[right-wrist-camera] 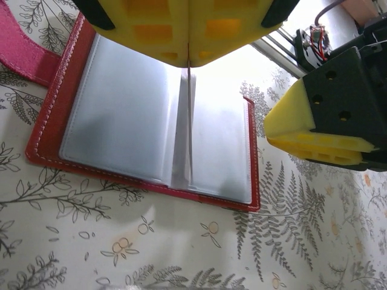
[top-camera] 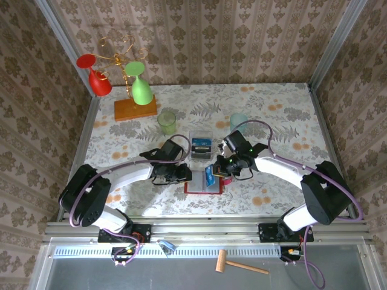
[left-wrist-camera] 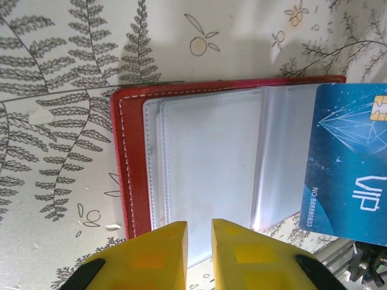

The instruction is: Take the credit cards out of the card holder

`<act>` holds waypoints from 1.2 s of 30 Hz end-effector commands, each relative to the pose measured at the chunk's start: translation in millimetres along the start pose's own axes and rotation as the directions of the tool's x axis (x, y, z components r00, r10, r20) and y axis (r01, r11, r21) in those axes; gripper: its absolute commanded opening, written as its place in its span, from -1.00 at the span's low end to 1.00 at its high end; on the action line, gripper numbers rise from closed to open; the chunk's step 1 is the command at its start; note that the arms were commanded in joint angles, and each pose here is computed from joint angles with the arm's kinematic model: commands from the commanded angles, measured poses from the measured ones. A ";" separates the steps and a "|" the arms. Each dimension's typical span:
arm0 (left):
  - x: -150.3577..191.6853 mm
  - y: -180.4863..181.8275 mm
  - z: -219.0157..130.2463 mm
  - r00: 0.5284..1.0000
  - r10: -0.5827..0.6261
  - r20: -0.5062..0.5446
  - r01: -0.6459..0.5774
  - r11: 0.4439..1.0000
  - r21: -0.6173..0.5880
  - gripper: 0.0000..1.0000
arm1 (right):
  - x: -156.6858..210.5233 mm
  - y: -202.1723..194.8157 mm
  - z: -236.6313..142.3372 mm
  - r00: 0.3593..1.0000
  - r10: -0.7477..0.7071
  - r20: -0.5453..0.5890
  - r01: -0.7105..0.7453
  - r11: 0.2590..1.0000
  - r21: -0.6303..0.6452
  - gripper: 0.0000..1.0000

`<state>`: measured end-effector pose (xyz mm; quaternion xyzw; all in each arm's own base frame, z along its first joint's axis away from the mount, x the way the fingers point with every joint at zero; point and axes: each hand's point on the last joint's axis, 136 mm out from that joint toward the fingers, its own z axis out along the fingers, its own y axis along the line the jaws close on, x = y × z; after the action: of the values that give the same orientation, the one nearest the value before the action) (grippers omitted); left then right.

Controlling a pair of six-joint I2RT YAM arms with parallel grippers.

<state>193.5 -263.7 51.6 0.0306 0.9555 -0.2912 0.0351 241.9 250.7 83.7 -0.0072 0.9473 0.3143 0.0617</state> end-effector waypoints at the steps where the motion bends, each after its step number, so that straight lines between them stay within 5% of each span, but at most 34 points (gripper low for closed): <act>1: -9.1 -3.5 -8.4 0.999 0.014 0.036 -0.014 1.000 0.001 -0.63 | 2.0 3.2 -13.4 0.993 -0.116 -0.016 0.116 0.992 0.039 -1.00; 10: -2.8 1.3 -0.5 1.000 0.010 0.010 -0.010 1.000 0.020 -0.63 | -2.9 -4.6 -35.0 0.912 -0.402 -0.085 0.411 0.897 0.164 -1.00; 17: 3.8 8.6 2.2 1.000 0.002 0.001 -0.002 1.000 0.017 -0.63 | 11.8 -6.9 -41.6 0.675 -0.693 -0.253 0.735 0.662 0.149 -1.00; 27: 2.8 15.4 -6.5 0.999 -0.016 0.036 0.015 1.000 0.021 -0.63 | 10.9 -17.4 -43.0 0.426 -0.786 -0.448 0.893 0.445 0.068 -1.00; 36: 3.2 25.9 -24.0 0.996 -0.035 0.080 0.034 0.999 0.016 -0.63 | -23.0 -2.8 -35.4 0.297 -0.818 -0.493 0.944 0.328 0.025 -1.00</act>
<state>195.6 -239.6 56.5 0.0061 0.9487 -0.3090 0.0661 257.1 229.7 108.3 -0.5513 0.8290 0.0805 0.0480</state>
